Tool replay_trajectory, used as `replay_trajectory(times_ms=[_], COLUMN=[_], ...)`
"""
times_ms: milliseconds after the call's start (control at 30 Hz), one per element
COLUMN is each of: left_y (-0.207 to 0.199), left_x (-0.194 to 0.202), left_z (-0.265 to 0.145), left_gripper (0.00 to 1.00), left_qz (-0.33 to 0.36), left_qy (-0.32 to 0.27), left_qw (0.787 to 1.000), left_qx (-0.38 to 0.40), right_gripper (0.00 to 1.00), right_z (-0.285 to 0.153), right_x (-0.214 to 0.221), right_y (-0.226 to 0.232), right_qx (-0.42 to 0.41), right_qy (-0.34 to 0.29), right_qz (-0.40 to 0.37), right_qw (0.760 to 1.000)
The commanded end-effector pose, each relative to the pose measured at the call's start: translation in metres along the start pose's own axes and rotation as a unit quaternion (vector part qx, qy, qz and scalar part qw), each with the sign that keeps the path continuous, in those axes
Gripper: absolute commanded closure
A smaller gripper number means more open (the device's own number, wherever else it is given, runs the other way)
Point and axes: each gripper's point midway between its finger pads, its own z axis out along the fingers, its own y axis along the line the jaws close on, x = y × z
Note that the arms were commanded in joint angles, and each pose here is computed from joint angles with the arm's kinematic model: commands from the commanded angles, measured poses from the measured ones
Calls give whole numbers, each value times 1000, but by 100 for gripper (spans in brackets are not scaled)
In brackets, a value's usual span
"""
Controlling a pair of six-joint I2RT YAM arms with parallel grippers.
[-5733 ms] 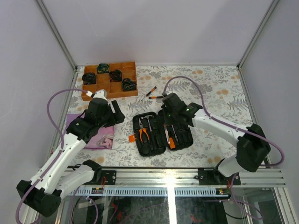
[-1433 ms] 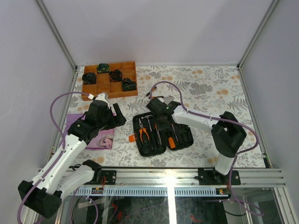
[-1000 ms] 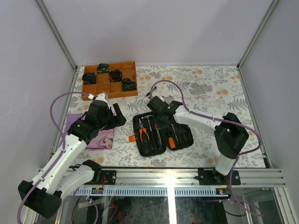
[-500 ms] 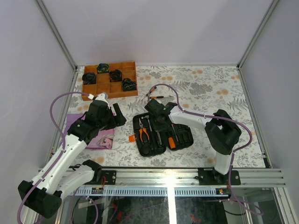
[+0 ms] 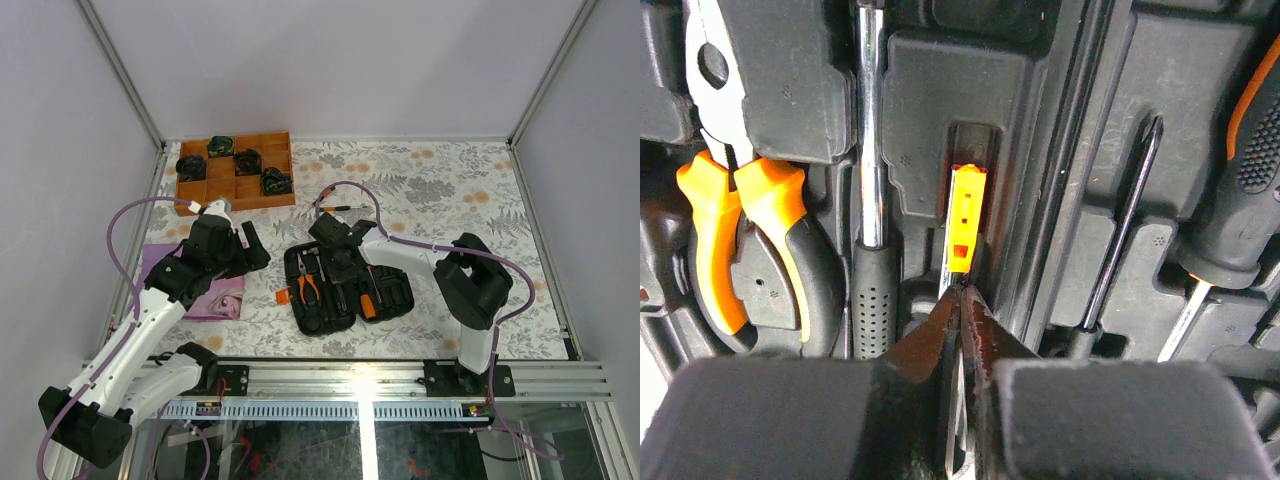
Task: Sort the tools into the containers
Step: Place the utility knife in the storage box.
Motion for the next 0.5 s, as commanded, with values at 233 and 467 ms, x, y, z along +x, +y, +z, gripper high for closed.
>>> replay_trajectory(times_ms=[233,467], left_y=[-6,-6], left_x=[-6,-6], left_z=[2,1], left_gripper=[21,21], left_qz=[5,5], left_qy=[-14,-15], left_qw=[1000,1000], left_qx=[18,18], right_gripper=[95,93], right_z=[-8,-24], right_x=[-4,-15], right_y=[0,0], right_qx=[4,3], right_qy=[-8,-27], right_qz=[-6,-7], right_qw=[1000,1000])
